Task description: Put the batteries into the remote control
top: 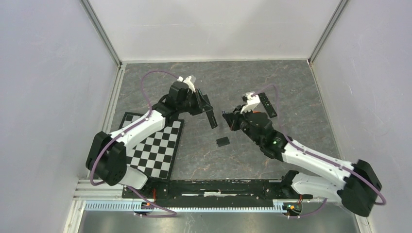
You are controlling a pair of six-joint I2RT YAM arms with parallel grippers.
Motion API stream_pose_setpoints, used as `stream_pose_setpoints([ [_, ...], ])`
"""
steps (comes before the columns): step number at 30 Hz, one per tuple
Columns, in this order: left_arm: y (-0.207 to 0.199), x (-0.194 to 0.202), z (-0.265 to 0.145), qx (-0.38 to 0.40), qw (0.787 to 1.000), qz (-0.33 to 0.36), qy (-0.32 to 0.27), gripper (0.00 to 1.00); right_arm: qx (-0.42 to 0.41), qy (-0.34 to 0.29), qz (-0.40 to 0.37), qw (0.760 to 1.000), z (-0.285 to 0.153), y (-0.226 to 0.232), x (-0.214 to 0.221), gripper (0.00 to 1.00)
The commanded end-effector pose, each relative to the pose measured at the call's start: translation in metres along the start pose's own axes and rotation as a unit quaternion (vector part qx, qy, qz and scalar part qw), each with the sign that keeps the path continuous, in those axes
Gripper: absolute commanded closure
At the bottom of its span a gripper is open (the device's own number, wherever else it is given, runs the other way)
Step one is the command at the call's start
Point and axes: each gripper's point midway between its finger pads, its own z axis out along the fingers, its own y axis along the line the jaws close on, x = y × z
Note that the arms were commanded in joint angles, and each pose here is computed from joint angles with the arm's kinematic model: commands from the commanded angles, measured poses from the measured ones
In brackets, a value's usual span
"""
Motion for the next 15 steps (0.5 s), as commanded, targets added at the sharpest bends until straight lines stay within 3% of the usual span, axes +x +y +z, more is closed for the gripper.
stream_pose_setpoints([
  [1, -0.084, -0.024, -0.034, 0.185, 0.983, -0.011, -0.014, 0.98, -0.055, -0.103, 0.005, 0.993, -0.025, 0.023, -0.063, 0.98],
  [15, -0.14, -0.036, -0.07, 0.327, 0.941, -0.086, -0.001, 0.98, -0.089, -0.162, 0.0, 0.983, -0.041, 0.036, -0.094, 0.98],
])
